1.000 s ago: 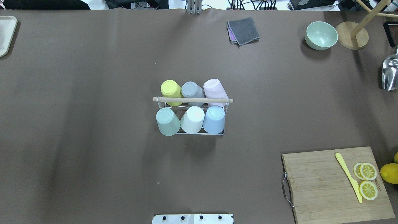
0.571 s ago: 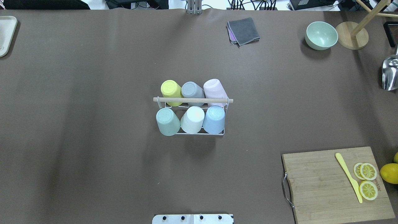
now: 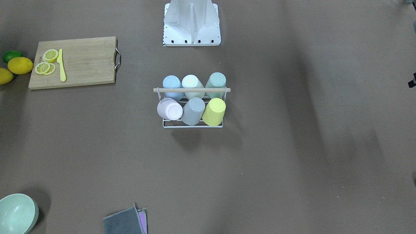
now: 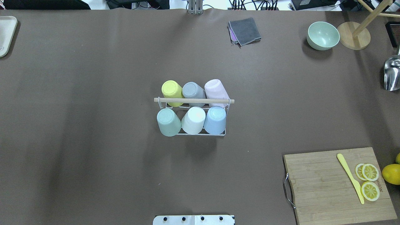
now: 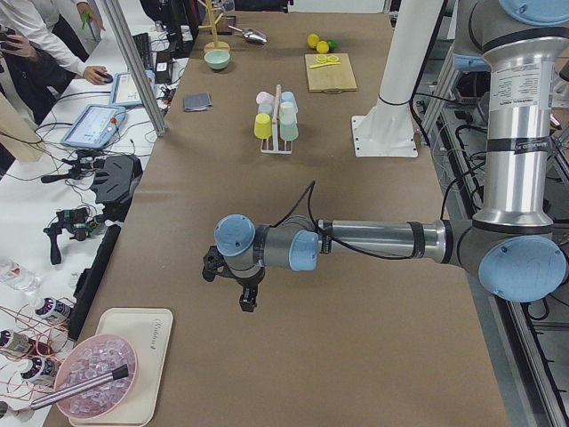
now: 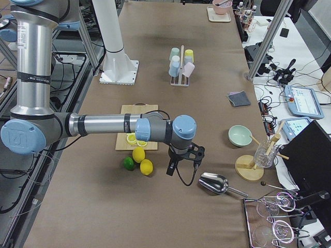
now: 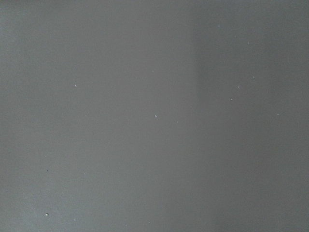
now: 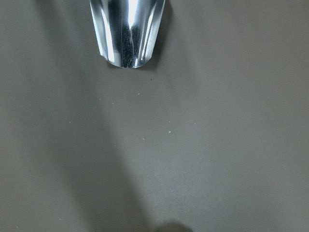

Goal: Place cup on cup holder

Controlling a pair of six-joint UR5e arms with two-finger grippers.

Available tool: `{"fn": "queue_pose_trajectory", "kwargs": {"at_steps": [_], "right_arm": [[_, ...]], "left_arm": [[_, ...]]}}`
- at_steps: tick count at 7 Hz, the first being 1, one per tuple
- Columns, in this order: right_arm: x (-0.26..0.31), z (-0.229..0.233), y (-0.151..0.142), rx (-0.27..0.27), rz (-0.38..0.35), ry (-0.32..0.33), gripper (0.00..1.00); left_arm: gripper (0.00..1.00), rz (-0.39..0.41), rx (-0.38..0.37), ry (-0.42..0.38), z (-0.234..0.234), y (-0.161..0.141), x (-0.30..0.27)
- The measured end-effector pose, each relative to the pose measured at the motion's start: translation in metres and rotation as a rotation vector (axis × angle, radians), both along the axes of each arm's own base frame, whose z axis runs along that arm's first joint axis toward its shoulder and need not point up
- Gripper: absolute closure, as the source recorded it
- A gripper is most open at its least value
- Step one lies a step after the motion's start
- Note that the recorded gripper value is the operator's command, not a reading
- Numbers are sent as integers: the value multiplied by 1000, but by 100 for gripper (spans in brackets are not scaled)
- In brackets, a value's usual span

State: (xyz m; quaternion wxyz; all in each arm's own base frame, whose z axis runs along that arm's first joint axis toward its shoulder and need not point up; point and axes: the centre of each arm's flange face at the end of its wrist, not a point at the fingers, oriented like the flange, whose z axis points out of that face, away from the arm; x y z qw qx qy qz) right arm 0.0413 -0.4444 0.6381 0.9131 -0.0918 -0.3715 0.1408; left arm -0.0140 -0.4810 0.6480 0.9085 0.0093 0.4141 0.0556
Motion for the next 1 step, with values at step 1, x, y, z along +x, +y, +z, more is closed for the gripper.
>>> {"fn": "queue_pose_trajectory", "kwargs": {"at_steps": [1], "right_arm": [[1, 2, 3, -9, 7, -24, 0]], "left_arm": [[2, -5, -2, 0, -1, 0, 0]]}}
